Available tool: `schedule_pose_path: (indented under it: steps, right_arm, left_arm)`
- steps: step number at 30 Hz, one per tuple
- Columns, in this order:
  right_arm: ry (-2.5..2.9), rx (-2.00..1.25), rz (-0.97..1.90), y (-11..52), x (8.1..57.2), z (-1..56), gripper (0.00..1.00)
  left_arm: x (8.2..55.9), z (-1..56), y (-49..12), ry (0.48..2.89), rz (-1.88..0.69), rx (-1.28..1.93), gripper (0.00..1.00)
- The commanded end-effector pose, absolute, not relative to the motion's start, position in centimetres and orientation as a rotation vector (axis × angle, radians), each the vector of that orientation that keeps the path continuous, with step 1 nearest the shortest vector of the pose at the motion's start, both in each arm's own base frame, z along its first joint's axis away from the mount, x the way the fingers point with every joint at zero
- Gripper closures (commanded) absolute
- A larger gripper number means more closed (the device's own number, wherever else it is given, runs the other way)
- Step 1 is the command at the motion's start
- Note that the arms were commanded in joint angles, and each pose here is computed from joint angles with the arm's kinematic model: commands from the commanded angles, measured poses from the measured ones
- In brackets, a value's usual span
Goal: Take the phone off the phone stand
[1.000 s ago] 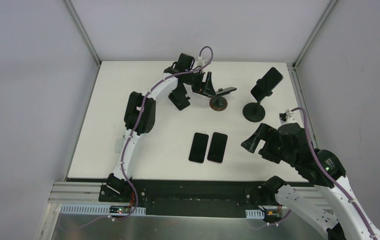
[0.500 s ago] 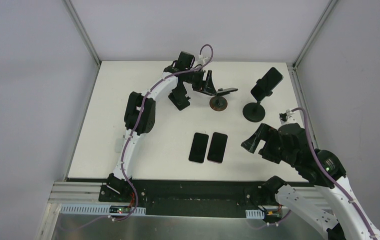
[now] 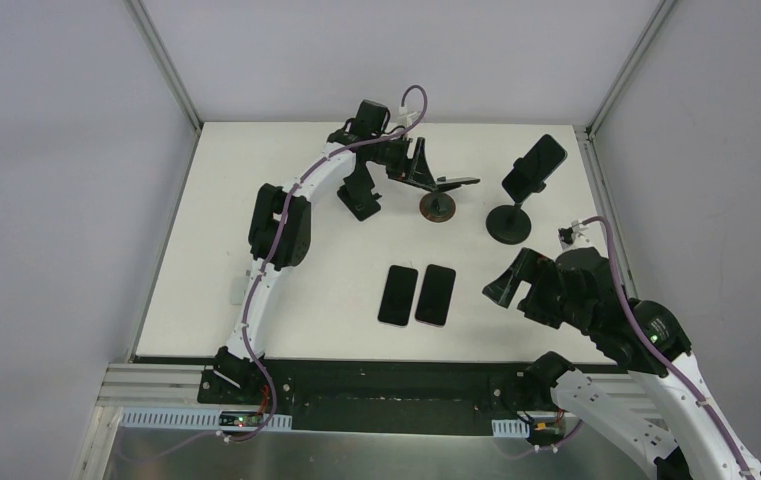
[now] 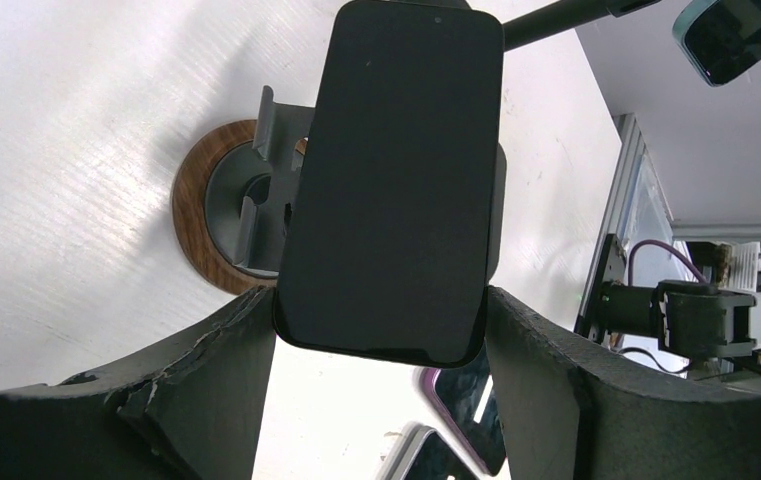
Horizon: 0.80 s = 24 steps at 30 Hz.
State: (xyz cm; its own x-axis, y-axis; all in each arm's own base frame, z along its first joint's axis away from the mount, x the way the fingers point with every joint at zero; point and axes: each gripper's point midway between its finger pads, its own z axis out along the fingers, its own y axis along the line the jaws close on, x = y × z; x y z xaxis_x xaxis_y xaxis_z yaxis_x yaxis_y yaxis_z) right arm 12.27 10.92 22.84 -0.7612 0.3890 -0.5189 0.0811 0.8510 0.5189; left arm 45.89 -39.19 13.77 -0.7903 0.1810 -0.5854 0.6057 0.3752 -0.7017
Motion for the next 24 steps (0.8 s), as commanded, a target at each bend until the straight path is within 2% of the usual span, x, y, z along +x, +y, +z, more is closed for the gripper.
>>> schedule_pose_path:
  steps: [1,6,15,24]
  right_arm:
    - [2.368,0.354,0.657,11.1,12.4,23.2,0.11]
    - [2.372,0.353,0.653,11.1,12.4,23.1,0.11]
    - [2.376,0.35,0.651,11.2,12.5,23.1,0.11]
    - [2.384,0.347,0.654,11.4,12.5,23.0,0.11]
  left_arm:
    - [45.2,20.3,-39.3,2.061,-1.458,0.762,0.96]
    - [45.4,21.2,-39.0,2.035,-1.463,0.768,1.0]
    - [46.9,23.8,-37.9,1.94,-1.528,0.679,1.0]
    - [47.4,24.0,-36.8,1.936,-1.483,0.654,1.0]
